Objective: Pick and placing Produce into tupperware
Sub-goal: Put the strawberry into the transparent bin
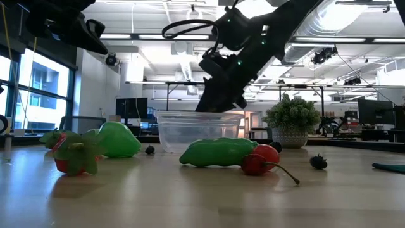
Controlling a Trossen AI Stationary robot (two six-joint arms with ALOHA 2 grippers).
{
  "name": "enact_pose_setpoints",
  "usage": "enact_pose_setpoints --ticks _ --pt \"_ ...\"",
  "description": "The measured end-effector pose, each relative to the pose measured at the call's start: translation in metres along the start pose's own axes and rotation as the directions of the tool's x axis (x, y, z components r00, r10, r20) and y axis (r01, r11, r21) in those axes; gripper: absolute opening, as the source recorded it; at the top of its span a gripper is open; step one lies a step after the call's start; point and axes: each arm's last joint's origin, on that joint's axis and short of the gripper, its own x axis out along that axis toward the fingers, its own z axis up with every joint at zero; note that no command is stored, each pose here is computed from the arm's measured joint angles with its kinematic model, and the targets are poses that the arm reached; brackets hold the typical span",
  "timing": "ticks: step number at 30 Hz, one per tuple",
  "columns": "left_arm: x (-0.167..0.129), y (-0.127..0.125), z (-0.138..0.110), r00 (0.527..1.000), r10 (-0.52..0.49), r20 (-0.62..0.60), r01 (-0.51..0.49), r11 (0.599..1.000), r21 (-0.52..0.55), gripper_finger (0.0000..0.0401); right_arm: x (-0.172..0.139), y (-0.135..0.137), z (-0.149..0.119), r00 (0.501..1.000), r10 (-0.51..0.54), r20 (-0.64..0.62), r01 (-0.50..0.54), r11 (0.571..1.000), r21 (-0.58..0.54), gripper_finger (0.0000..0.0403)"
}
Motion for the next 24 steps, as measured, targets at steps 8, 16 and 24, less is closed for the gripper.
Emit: enact_pose_setpoints --ticks 8,16,24 --pt "0.0 0.0 0.0 1.0 0.0 0.0 0.0 1.0 0.0 0.0001 -0.013 0.012 0.028 0.996 -0.054 -0.073 0.044 0.99 -0.135 0.0138" --pt "0.0 0.0 0.0 1.0 0.0 0.0 0.0 1.0 0.0 0.0001 0.023 0.018 0.037 0.946 -0.124 -0.298 0.067 0.979 -0.193 0.0138" --pt "0.0 0.0 0.0 1.0 -0.001 0.0 0.001 1.0 0.0 0.0001 0.052 0.023 0.049 0.886 -0.176 -0.428 0.074 0.967 -0.245 0.0138"
